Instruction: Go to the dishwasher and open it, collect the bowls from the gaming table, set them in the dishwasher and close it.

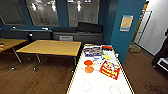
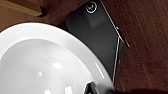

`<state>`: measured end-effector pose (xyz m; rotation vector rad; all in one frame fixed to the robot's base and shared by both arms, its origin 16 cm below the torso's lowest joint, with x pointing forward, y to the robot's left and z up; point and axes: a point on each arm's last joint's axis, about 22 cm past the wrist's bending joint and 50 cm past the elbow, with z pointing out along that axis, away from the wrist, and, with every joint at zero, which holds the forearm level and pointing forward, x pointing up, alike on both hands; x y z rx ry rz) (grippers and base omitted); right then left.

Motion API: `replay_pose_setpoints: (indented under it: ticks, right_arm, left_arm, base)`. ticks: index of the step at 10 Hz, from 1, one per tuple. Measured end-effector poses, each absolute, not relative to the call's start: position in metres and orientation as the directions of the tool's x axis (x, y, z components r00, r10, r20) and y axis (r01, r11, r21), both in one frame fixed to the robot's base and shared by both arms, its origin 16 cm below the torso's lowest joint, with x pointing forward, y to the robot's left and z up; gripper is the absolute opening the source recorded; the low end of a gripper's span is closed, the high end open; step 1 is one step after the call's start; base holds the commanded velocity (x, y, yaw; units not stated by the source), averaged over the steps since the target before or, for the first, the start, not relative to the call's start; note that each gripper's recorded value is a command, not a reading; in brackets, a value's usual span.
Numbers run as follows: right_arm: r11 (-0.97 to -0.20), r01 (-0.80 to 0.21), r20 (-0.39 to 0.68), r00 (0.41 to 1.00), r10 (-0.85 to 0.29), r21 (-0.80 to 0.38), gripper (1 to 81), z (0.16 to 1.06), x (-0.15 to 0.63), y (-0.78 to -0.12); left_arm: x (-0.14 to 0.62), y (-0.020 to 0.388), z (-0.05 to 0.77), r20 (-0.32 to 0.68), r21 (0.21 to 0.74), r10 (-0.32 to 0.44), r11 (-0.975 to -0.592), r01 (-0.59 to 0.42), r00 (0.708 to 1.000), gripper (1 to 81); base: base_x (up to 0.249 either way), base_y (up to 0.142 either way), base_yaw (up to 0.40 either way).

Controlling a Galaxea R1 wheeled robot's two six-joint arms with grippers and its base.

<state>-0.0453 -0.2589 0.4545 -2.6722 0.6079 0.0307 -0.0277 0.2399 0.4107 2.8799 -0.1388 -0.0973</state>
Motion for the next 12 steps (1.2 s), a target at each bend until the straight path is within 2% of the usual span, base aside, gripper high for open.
replay_pose_setpoints:
  ticks: [4, 12]
  right_arm:
    - [-0.834, -0.404, -0.12, 0.913, -0.389, -0.376, 1.0, 0.448, -0.063, -0.238]
    - [-0.869, -0.366, -0.102, 0.93, -0.353, -0.333, 1.0, 0.437, -0.077, -0.244]
  left_arm:
    - [-0.032, 0.236, 0.411, -0.052, 0.263, -0.102, -0.961, -0.084, 0.993, 1.0]
    - [-0.039, 0.23, 0.411, -0.06, 0.27, -0.103, -0.959, -0.083, 0.993, 1.0]
  base:
    - [-0.095, 0.0, 0.0]
    - [-0.13, 0.0, 0.0]
